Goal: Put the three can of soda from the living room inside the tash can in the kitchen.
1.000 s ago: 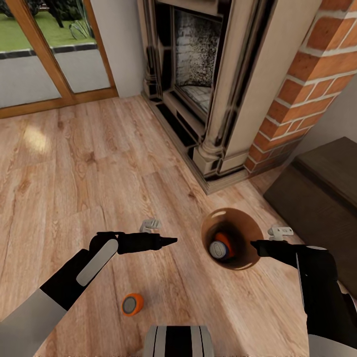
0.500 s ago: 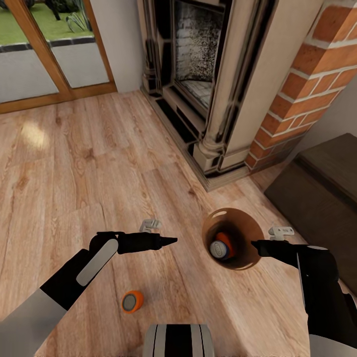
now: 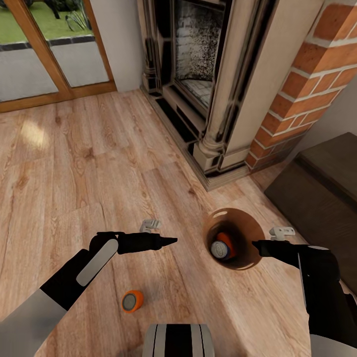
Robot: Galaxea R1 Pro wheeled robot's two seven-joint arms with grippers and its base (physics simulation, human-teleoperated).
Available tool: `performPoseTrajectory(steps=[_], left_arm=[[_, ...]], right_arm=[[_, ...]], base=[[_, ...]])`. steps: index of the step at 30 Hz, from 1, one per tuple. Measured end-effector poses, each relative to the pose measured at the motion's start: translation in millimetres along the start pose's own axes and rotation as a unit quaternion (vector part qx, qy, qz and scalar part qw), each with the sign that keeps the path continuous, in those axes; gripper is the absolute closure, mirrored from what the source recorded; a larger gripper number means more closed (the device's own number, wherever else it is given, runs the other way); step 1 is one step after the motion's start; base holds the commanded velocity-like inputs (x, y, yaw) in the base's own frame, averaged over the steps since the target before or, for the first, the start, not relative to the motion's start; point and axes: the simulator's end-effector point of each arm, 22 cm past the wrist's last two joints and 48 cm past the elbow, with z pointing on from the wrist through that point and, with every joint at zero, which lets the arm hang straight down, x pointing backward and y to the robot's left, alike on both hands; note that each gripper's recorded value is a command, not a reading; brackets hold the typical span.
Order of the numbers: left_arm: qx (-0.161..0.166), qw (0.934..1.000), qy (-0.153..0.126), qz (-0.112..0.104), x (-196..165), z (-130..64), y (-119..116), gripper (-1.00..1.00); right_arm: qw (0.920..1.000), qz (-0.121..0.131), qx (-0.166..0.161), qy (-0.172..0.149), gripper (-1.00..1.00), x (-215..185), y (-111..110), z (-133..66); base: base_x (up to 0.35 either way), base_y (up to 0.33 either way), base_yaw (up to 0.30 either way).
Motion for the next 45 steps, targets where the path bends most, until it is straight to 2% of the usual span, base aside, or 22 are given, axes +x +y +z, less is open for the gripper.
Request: performPoseTrajectory(steps=[16,45], left_arm=[[0.0,1.0,0.001,-0.001,0.7,0.7,0.9,-1.0],[0.001,0.9997,0.016,-0.018,17.1,13.1,15.4,-1.0]], right_arm=[[1.0,0.002,-0.001,0.004,1.0,2.3,-0.5,0.8],[0.9997,0.005,-0.006,0.025,1.0,20.1,-2.3,17.2]], base=[[0.0,0.0,0.0],[0.0,0.0,0.0]])
